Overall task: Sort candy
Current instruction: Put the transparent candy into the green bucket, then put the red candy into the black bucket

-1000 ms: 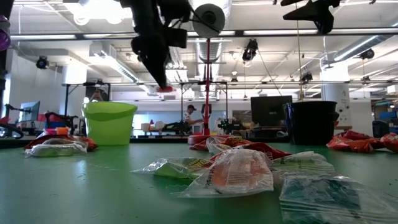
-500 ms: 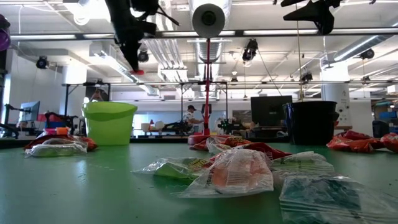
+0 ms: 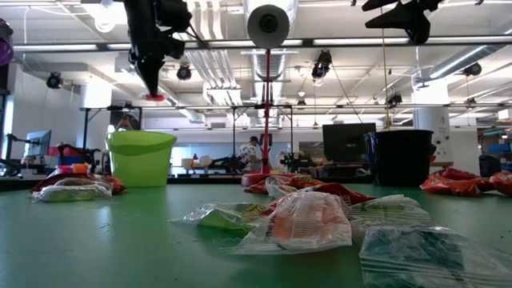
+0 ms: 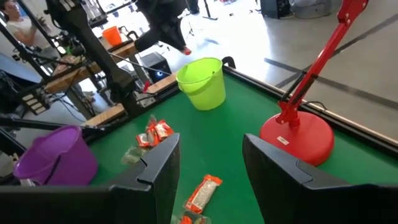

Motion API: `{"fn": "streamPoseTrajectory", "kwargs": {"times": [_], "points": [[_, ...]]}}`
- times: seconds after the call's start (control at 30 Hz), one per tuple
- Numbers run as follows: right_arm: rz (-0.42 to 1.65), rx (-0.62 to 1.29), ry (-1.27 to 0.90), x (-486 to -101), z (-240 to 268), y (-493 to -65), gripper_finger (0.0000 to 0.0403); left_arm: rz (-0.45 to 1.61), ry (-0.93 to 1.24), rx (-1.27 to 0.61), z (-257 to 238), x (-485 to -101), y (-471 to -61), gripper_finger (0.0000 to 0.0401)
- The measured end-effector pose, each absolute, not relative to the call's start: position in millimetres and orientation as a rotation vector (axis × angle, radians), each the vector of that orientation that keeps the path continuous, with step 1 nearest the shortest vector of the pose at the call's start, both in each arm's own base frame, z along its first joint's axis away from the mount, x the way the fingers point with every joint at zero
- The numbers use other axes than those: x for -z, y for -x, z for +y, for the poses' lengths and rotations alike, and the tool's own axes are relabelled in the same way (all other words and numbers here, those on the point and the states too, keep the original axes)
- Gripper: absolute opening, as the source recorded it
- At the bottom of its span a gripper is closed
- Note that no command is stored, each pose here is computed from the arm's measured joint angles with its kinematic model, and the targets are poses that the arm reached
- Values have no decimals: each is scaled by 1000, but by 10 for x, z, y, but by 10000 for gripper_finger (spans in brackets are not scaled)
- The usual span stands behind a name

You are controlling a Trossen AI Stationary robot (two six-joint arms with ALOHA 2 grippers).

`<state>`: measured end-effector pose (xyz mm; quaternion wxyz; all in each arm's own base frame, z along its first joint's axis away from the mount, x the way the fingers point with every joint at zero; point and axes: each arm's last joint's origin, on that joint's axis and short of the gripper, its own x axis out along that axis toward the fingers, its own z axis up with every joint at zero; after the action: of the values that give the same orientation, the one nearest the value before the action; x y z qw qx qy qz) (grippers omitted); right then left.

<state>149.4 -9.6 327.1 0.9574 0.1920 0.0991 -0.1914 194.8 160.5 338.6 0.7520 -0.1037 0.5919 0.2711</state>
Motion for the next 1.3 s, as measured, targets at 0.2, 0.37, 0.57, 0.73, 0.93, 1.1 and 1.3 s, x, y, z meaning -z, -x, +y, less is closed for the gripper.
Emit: {"fn": "streamPoseTrajectory", "kwargs": {"times": [0.2,0.37,0.57,0.73,0.93,1.1,1.3], "points": [[202,392,-387,-3270,-97,-1494,167,1311,304,-590,1583,-3373,-1914,51],[201,392,-389,-3270,-97,-1494,167,1308,310,-592,1583,-3373,-1915,88],[201,389,-397,-3270,-96,-1494,167,1287,304,-596,1578,-3388,-1924,104],[231,395,-393,-3238,-95,-1508,167,1247,262,-536,1572,-3418,-1944,103],[351,467,-490,-3088,-100,-1527,167,1219,185,-450,1564,-3451,-1954,103],[426,546,-555,-2981,-107,-1545,167,1190,132,-436,1582,-3471,-1978,103],[465,579,-643,-2926,-103,-1532,167,1192,109,-422,1584,-3472,-1980,103]]}}
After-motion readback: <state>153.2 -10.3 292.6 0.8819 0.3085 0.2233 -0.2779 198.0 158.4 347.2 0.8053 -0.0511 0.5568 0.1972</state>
